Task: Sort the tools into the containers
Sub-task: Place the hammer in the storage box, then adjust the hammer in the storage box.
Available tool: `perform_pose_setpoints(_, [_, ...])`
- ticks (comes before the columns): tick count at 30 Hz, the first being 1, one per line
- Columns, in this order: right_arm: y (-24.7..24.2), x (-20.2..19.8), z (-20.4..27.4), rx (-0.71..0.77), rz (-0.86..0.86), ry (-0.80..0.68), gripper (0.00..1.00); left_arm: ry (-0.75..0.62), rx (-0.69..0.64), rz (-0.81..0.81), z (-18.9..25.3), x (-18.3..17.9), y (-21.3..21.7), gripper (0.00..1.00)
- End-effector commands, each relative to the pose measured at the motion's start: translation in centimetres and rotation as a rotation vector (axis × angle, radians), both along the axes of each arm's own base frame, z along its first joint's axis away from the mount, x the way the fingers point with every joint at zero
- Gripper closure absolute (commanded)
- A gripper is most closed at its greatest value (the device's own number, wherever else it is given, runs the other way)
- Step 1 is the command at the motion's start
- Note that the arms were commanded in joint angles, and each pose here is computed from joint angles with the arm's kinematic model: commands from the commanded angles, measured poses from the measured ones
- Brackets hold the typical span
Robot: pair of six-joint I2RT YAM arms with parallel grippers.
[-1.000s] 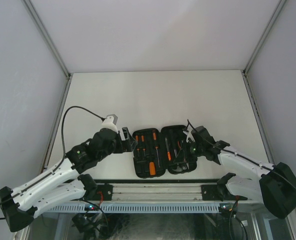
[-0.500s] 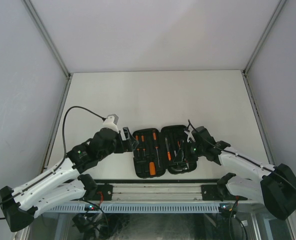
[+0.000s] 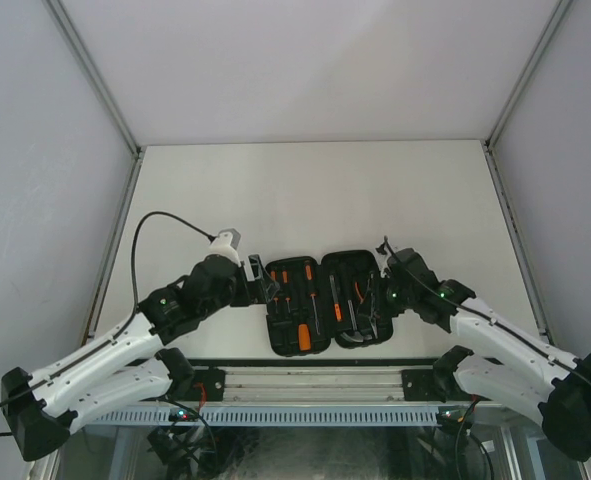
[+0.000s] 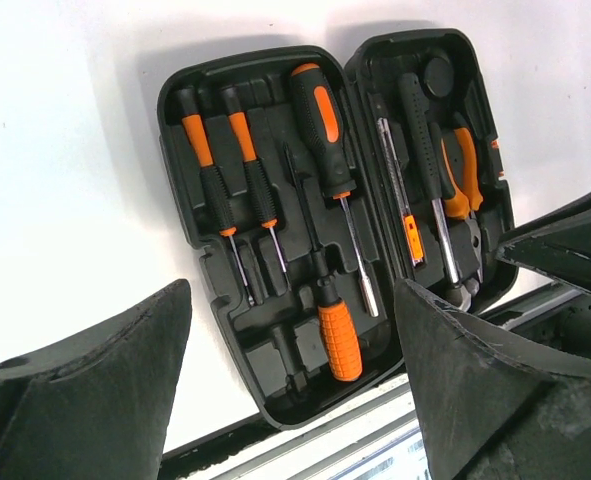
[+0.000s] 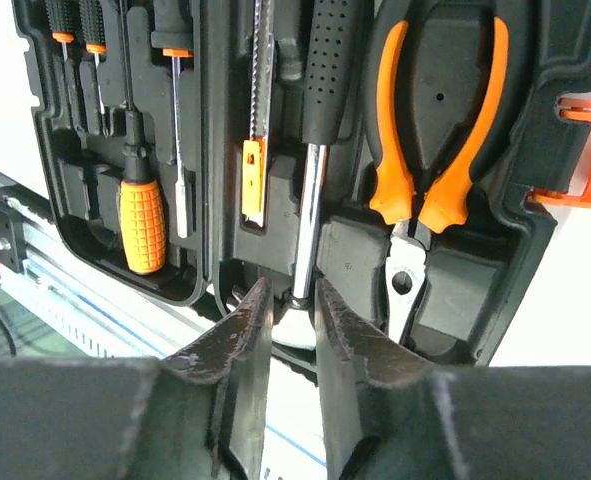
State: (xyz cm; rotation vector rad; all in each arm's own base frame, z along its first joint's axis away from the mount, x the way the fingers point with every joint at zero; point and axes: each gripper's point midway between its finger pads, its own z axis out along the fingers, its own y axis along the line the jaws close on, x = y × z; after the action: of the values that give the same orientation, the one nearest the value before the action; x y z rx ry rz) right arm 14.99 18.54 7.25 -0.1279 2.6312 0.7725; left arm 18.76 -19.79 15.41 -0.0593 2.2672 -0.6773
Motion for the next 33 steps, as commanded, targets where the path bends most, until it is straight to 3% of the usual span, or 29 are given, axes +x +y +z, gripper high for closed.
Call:
perform_pose_setpoints(1, [0.6,1.0,1.4,-0.048,0.016,-0.093,0.82,0.002,-0.015,0.014,-0.7,0.3,0.0,0.15])
perform_pose_setpoints(8, [2.1,1.9,0.8,-0.111,0.011,-0.112,0.94,0.009,-0.011,0.018,-1.1,0.2,0.2,0.15])
perform_pose_setpoints(14, [2.5,2.9,0.3,-0.155,-0.014,-0.120,0.98,0.016,-0.006,0.022,-1.7,0.2,0.3,0.16])
perform_pose_setpoints(33, [3.3,4.8,-1.6,-0.231,-0.014,-0.081,0.98,0.022,-0.014,0.024,-2.2,0.0,0.5,0.16])
